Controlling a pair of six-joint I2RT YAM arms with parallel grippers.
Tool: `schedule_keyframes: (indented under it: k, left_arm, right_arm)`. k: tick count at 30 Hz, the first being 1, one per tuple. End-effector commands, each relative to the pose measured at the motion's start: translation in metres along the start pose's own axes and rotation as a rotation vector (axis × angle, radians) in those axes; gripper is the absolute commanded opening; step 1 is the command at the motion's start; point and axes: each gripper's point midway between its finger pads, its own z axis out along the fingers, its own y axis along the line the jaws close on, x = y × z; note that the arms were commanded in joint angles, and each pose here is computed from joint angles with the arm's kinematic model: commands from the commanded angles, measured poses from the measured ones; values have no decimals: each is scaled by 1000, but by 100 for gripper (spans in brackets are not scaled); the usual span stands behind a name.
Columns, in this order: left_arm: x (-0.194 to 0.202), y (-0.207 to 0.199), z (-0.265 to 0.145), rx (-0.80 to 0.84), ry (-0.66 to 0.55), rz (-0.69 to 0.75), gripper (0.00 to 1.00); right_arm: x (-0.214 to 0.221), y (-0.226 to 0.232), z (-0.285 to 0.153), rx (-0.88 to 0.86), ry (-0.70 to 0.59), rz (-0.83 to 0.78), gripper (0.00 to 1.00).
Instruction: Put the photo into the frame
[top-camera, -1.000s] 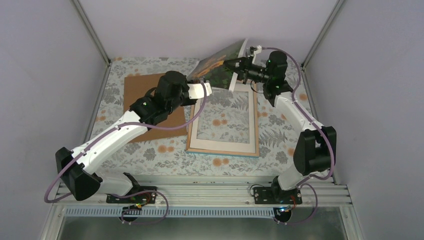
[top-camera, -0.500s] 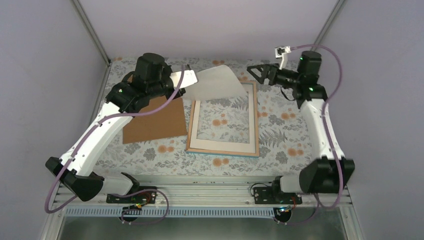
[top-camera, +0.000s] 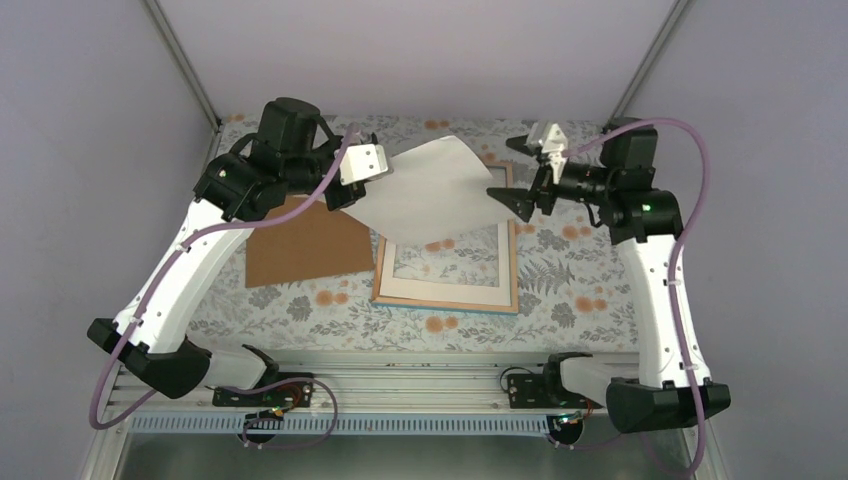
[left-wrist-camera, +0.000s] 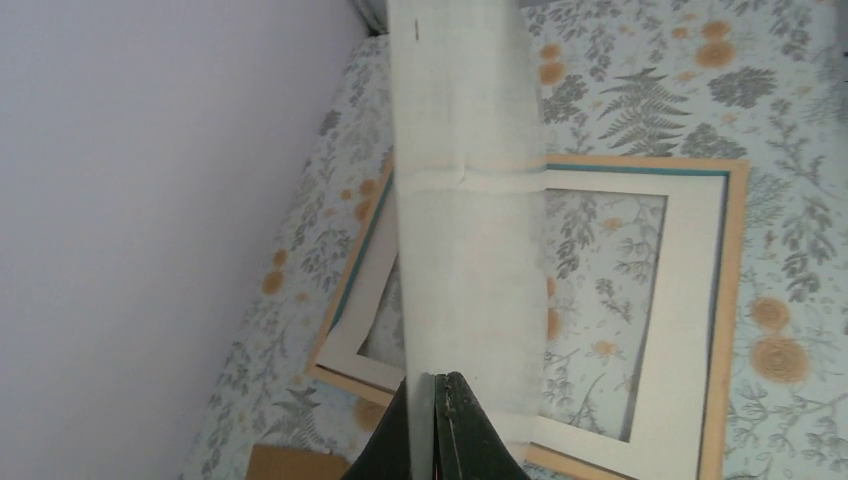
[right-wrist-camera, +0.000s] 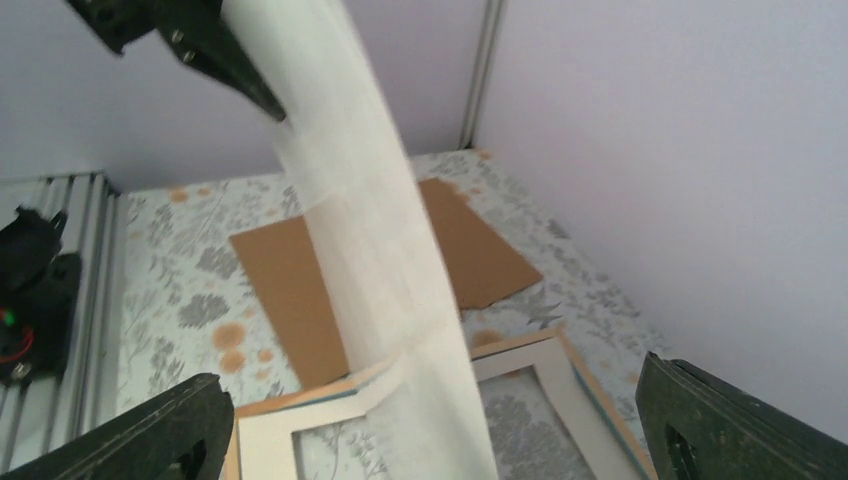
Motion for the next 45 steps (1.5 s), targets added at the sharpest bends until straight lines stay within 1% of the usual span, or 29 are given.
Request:
schedule_keyframes:
  k: [1,4,7,10,14,16,19,20,24,28,32,33,37,38,41,43,45]
  left_arm:
    - [-11,-17,-10,89,-51,2,2]
    - [-10,-24,-12,120,-59,15,2]
    - [-11,-25,-12,124,-61,5,2]
    - [-13,-27,-12,134,-72,5,2]
    - [-15,-27,-12,139,-83,1,2]
    - [-17,-26,-13,137,-86,1,2]
    - [-18,-25,-13,134,-89,-3,2]
    - [-17,-24,-12,131,-87,-6,2]
    - [-10,-20,-7,106,-64,-34,3]
    - [-1,6,-4,19,-39,-108,8]
    - [-1,44,-13,-77,-68,-216,48]
    - [-1,56,-17,-108,-81,-244,57]
    - [6,108,-46,-227,-149,-399,76]
    - [9,120,-54,-255,-165,-435,81]
    - [27,149,-76,-349,-183,-530,89]
    - [40,160,-84,-391,-178,-572,94]
    - [55,166,-88,-422,-165,-614,96]
  right_arm:
    - [20,24,11,-50,82,-114,100]
    - [28,24,25,-41,131,-117,100]
    - [42,38,41,-111,193,-82,99]
    - [58,41,53,-110,248,-64,88]
    - [63,48,59,-118,253,-18,62]
    - [67,57,61,-152,251,4,44]
    - [72,64,64,-165,249,27,7]
    - [72,65,64,-166,246,33,4]
    - [67,74,60,-193,214,73,3]
    - [52,85,57,-243,154,166,3]
    - [31,93,55,-331,73,291,4]
    - [26,94,54,-353,55,340,3]
    - [14,89,55,-451,-18,487,3]
    - [10,90,54,-499,-35,532,3]
    - [4,86,58,-583,-54,648,3]
    - [7,82,64,-609,-58,721,4]
    - [11,75,71,-615,-71,790,4]
